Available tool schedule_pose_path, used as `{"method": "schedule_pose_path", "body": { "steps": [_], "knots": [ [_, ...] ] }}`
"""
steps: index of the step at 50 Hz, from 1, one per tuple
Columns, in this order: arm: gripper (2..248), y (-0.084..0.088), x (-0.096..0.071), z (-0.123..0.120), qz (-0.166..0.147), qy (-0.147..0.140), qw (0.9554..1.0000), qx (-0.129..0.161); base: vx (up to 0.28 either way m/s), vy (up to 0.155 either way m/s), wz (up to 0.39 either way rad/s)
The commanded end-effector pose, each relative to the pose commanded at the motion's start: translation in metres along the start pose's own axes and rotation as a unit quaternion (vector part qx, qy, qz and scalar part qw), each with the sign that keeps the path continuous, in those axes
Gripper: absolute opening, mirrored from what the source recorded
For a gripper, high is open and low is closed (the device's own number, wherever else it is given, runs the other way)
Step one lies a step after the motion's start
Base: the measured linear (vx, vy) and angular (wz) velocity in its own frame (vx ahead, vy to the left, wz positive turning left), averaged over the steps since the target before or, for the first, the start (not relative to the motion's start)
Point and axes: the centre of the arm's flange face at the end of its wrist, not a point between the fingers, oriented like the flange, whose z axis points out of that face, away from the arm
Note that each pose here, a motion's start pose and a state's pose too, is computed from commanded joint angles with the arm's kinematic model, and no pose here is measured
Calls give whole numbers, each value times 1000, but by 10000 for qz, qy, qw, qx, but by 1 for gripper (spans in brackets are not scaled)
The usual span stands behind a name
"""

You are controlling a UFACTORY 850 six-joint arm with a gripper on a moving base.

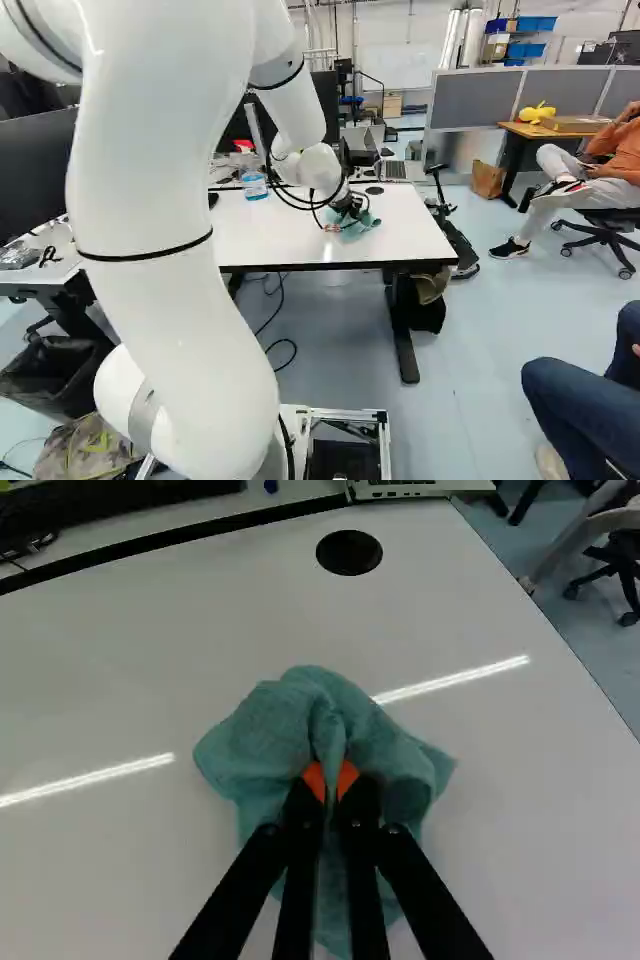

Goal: Clean the table with the green towel

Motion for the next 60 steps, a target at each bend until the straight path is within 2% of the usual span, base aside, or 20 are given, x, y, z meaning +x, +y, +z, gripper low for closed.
{"method": "schedule_pose_path", "body": {
  "steps": [9, 28, 41, 60],
  "knots": [
    [34, 8, 9, 9, 54, 29, 10000, -49, 0, 0, 0],
    [34, 39, 10, 10, 267, 36, 9994, -238, 0, 0, 0],
    [34, 57, 0, 1, 396, 6, 9986, -351, 0, 0, 0],
    [34, 61, -25, -23, 459, -66, 9981, -400, 0, 0, 0]
  ]
}}
